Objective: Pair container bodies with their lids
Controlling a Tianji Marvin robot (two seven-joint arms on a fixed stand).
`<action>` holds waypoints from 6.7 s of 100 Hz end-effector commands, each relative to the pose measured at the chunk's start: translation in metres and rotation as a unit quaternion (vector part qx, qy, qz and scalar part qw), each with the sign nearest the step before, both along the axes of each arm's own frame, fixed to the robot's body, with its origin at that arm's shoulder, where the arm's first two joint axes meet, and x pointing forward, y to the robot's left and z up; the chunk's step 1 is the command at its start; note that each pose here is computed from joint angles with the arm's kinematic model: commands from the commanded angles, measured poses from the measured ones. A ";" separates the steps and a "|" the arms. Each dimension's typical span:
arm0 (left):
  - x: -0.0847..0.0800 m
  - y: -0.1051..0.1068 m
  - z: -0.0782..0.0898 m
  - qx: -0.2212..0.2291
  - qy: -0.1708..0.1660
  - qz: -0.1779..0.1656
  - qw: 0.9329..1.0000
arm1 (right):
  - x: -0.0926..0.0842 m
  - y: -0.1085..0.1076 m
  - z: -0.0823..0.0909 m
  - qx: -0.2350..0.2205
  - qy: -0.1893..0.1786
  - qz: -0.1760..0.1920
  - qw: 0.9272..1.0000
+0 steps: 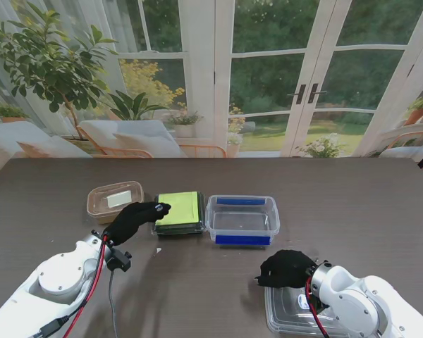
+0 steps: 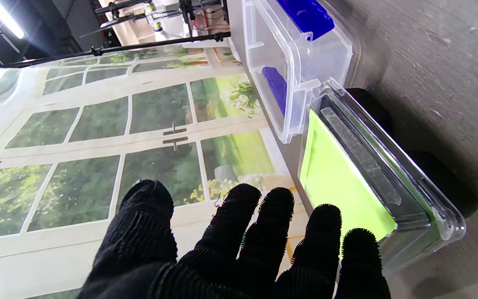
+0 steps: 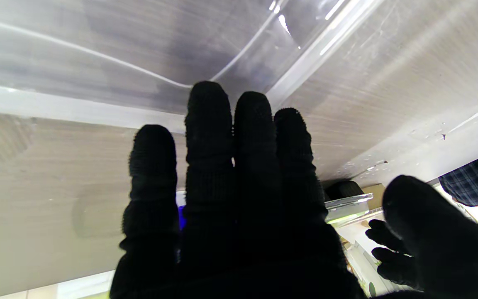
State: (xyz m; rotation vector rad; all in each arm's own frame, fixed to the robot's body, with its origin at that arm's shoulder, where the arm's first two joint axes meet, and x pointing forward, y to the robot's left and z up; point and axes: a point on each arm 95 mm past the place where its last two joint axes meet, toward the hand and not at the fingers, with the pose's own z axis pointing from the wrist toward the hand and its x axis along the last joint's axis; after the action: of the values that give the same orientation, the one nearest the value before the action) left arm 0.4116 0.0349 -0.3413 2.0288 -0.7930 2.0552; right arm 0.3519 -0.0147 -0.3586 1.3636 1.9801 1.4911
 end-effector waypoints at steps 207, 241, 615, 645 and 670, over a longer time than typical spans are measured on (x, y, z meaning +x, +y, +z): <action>-0.007 0.007 0.004 0.004 0.000 0.009 1.000 | 0.018 0.061 -0.013 0.000 0.057 0.121 0.991; -0.007 0.008 0.004 0.006 0.001 0.009 1.000 | 0.016 0.067 0.010 -0.001 0.041 0.153 0.987; -0.099 -0.079 -0.049 -0.118 0.134 -0.172 0.969 | -0.125 -0.004 0.001 0.234 0.126 -0.373 0.889; -0.101 -0.080 -0.052 -0.120 0.147 -0.173 0.967 | -0.115 0.004 -0.002 0.245 0.128 -0.359 0.891; -0.100 -0.078 -0.057 -0.113 0.156 -0.160 0.968 | -0.104 0.010 -0.003 0.251 0.131 -0.347 0.894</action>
State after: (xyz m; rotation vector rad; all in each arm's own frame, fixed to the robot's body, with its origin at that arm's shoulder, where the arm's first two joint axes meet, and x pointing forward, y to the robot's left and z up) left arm 0.3132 -0.0401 -0.3956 1.8855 -0.7336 1.5424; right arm 0.2468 -0.0088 -0.3605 2.2626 0.9832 1.5269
